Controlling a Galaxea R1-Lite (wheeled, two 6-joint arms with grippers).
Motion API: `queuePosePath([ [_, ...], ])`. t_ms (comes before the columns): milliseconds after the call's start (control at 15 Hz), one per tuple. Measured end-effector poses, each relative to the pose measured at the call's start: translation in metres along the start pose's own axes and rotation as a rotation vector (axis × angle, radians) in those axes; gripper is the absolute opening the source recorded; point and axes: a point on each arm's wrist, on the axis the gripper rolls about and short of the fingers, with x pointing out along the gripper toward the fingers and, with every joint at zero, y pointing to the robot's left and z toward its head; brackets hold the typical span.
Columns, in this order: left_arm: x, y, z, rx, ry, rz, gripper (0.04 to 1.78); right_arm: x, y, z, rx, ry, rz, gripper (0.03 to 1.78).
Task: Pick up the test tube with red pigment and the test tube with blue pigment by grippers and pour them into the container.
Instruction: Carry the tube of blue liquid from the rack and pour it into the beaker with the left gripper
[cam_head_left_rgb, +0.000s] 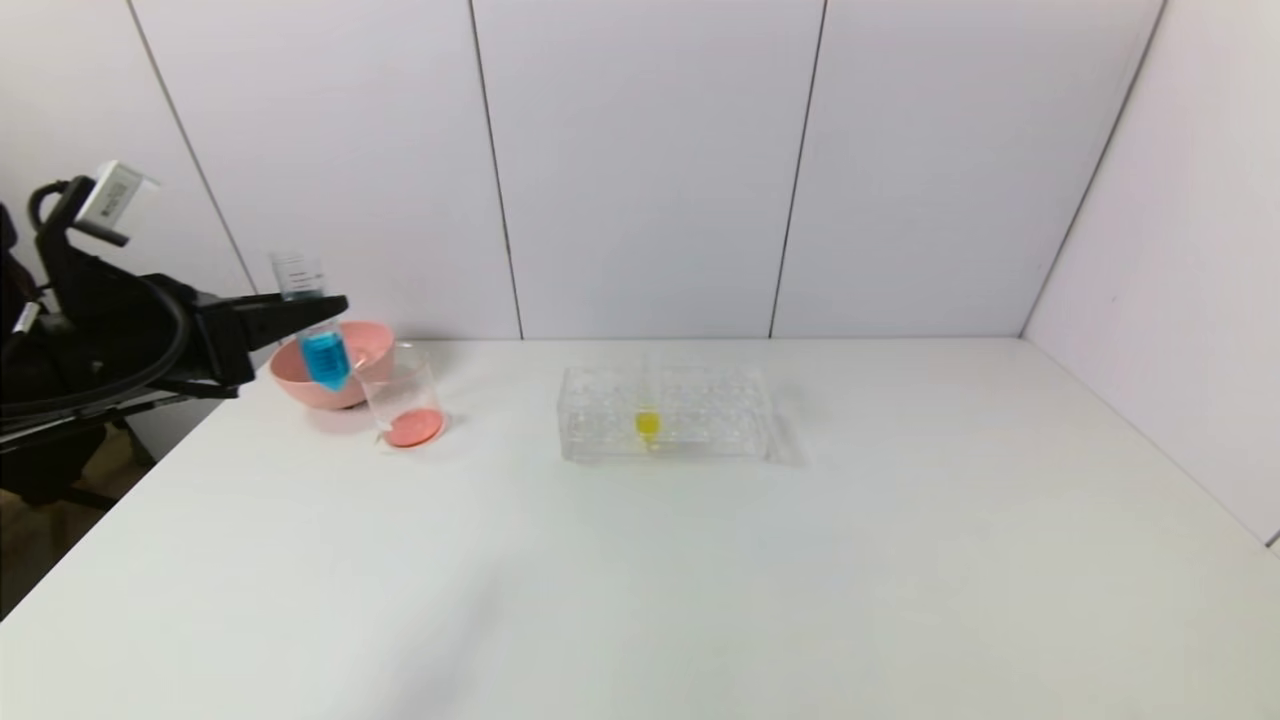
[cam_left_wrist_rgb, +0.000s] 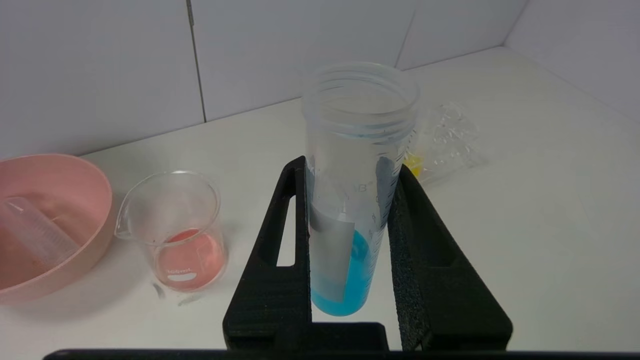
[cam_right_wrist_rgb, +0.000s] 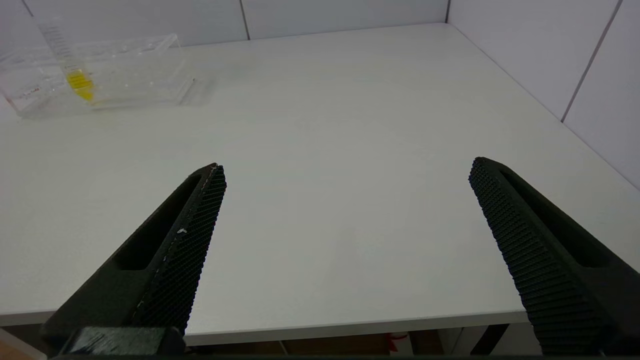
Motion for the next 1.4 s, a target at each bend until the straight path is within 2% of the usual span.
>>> queuePosePath([
  [200, -0.022, 0.031, -0.01, 0.033, 0.016, -0.049, 0.47, 0.0, 0.0, 0.0, 0.0, 0.0, 0.0, 1.77],
  [667, 0.009, 0.093, 0.003, 0.08, 0.054, 0.023, 0.47, 0.0, 0.0, 0.0, 0.0, 0.0, 0.0, 1.78],
  [1067, 0.043, 0.137, 0.008, 0.128, 0.277, 0.104, 0.47, 0.0, 0.0, 0.0, 0.0, 0.0, 0.0, 1.77],
  [1400, 0.063, 0.144, 0.019, 0.167, 0.452, 0.098, 0.47, 0.0, 0.0, 0.0, 0.0, 0.0, 0.0, 1.77],
])
